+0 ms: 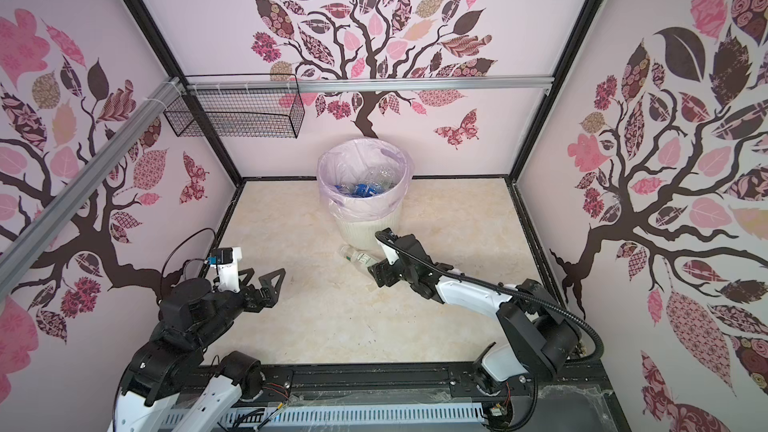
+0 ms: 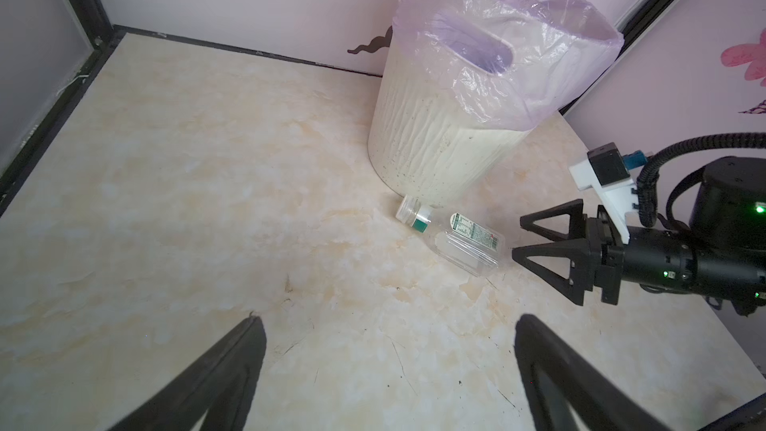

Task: Throw the plastic bottles in the bin
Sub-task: 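Align the right gripper over the green-labelled bottle lying beside the bin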

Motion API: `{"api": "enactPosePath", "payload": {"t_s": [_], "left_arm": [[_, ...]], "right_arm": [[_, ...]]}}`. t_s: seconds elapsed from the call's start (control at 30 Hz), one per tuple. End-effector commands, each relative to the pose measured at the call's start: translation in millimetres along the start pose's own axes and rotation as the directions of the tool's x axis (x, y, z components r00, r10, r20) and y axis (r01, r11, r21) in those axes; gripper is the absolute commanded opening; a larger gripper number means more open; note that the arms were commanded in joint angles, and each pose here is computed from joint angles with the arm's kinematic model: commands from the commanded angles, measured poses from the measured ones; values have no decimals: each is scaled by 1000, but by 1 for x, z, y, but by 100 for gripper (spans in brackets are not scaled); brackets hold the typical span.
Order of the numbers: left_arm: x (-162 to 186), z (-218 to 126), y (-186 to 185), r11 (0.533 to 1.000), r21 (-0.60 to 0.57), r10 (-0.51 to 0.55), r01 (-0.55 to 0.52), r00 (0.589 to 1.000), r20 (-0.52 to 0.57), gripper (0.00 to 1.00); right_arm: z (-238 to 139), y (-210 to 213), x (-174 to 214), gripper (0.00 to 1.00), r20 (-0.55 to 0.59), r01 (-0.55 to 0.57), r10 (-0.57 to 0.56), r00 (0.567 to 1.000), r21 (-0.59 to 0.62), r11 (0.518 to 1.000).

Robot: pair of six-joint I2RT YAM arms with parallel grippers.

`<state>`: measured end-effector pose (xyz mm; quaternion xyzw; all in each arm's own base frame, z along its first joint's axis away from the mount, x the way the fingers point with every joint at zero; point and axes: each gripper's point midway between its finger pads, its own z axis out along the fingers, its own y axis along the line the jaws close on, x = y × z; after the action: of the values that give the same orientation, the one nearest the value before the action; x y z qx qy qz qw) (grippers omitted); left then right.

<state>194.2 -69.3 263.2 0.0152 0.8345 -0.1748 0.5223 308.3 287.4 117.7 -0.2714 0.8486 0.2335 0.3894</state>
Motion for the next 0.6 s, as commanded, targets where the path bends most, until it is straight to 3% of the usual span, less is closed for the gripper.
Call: {"api": "enactPosePath", "payload": {"t_s": [0.0,0.27,0.57], "left_arm": [[4,2,0,1000,9,2,-2,1000,4,97],[5,2,0,1000,9,5,-5,1000,4,98],[4,2,1,1000,5,5,-5,1000,6,98]], "right_arm": [[16,-5,11,88,-85,85,-83,993,14,996],[54,-4,20,87,-164,135,-138,977,-26,990],[72,1,32,77,-219,171,-174,960,-35,985]]}}
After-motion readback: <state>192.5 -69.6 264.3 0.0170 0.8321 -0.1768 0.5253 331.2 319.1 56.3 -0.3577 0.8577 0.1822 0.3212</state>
